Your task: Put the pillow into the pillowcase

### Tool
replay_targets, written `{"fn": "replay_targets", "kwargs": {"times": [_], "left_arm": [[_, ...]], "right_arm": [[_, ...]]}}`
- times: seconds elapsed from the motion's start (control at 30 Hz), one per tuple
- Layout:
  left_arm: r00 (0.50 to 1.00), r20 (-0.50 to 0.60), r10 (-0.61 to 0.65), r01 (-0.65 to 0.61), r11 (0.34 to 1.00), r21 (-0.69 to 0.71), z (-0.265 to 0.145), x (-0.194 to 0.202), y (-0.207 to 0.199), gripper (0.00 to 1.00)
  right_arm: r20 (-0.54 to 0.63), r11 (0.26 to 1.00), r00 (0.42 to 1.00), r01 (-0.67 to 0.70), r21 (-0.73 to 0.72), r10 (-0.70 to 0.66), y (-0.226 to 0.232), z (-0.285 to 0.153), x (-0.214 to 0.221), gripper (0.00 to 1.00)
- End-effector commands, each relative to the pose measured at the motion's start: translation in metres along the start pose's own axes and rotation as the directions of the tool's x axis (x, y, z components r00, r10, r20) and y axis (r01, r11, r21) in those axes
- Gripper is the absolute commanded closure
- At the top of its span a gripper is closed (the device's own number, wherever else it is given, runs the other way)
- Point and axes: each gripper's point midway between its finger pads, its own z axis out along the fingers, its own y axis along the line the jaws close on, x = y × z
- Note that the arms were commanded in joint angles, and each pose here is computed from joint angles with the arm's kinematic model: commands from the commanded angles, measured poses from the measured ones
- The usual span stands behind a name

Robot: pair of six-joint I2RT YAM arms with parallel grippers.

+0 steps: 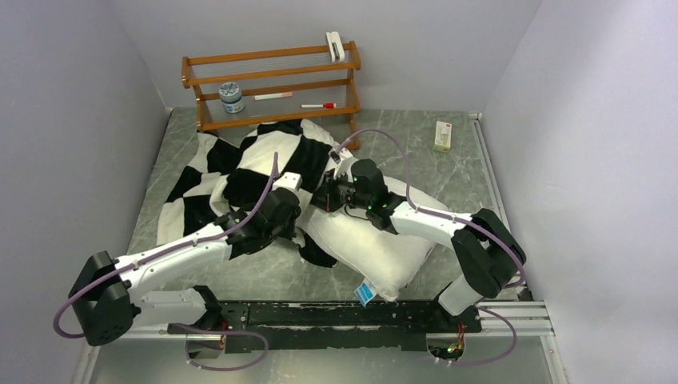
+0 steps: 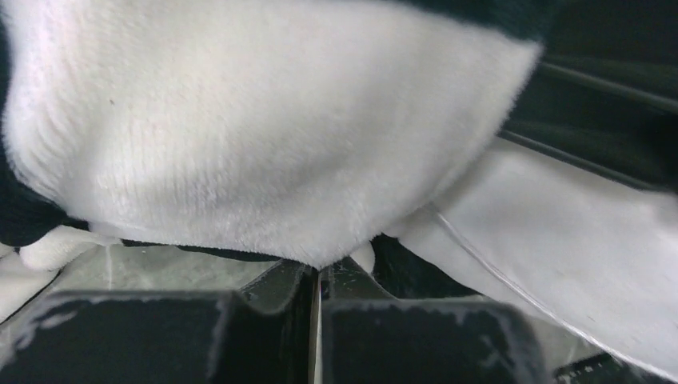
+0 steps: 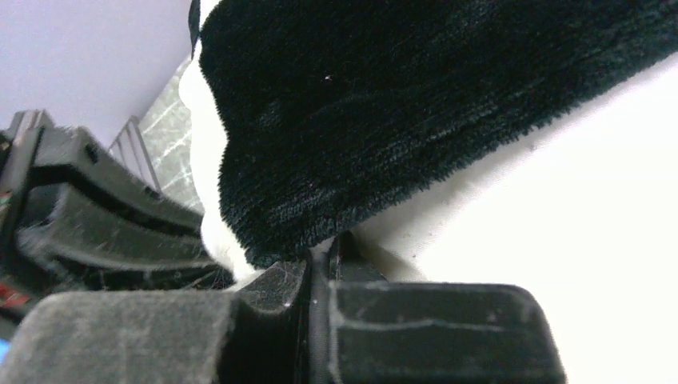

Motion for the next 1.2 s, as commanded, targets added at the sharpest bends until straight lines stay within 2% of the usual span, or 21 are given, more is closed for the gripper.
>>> {"fn": "replay_targets", "kwargs": {"times": [0.0,0.17,0.3,0.47,0.57,0.7,0.8,1.0,1.07,1.17], "left_arm": [[0.993,0.116,-0.009,-0.007,0.990,0.140,-0.027,-0.027,-0.036,0.95],[0.995,0.103,-0.011,-0.022,0.949,0.314,-0.048,-0.015,-0.084,0.95],[0.995,0.097,-0.020,-0.021,0.916,0.401,-0.058,-0.003,-0.110,0.95],[0.997,0.069,-0.028,0.002,0.934,0.357,-0.053,0.007,-0.104,0.95],[0.996,0.054,-0.071,0.054,0.961,0.272,-0.055,0.006,-0.086,0.94],[0.989,0.082,-0.123,0.108,0.980,0.169,-0.068,-0.001,-0.054,0.55],[0.979,0.091,-0.180,0.160,0.968,0.191,-0.070,0.005,-0.043,0.39],[0.953,0.068,-0.295,0.274,0.936,0.222,-0.037,0.028,-0.028,0.18],[0.947,0.079,-0.311,0.287,0.931,0.226,-0.027,0.027,-0.025,0.13],[0.937,0.129,-0.324,0.295,0.934,0.200,-0.013,0.017,-0.019,0.12]], "right_arm": [[0.161,0.998,0.985,-0.062,-0.027,0.065,0.003,-0.002,-0.036,1.00],[0.247,0.995,0.965,-0.078,-0.061,0.090,0.015,-0.009,-0.061,1.00],[0.301,0.992,0.949,-0.072,-0.103,0.100,0.025,-0.017,-0.076,1.00],[0.303,0.992,0.951,-0.021,-0.127,0.059,0.029,-0.028,-0.069,1.00],[0.304,0.990,0.950,-0.032,-0.140,0.073,0.028,-0.043,-0.063,1.00],[0.321,0.987,0.942,-0.045,-0.156,0.094,0.031,-0.068,-0.069,1.00],[0.327,0.986,0.941,-0.039,-0.160,0.090,0.031,-0.076,-0.076,1.00],[0.340,0.982,0.933,-0.063,-0.181,0.122,0.026,-0.070,-0.085,1.00],[0.344,0.979,0.929,-0.071,-0.189,0.134,0.024,-0.068,-0.089,1.00],[0.353,0.977,0.925,-0.072,-0.201,0.140,0.025,-0.066,-0.097,1.00]]}}
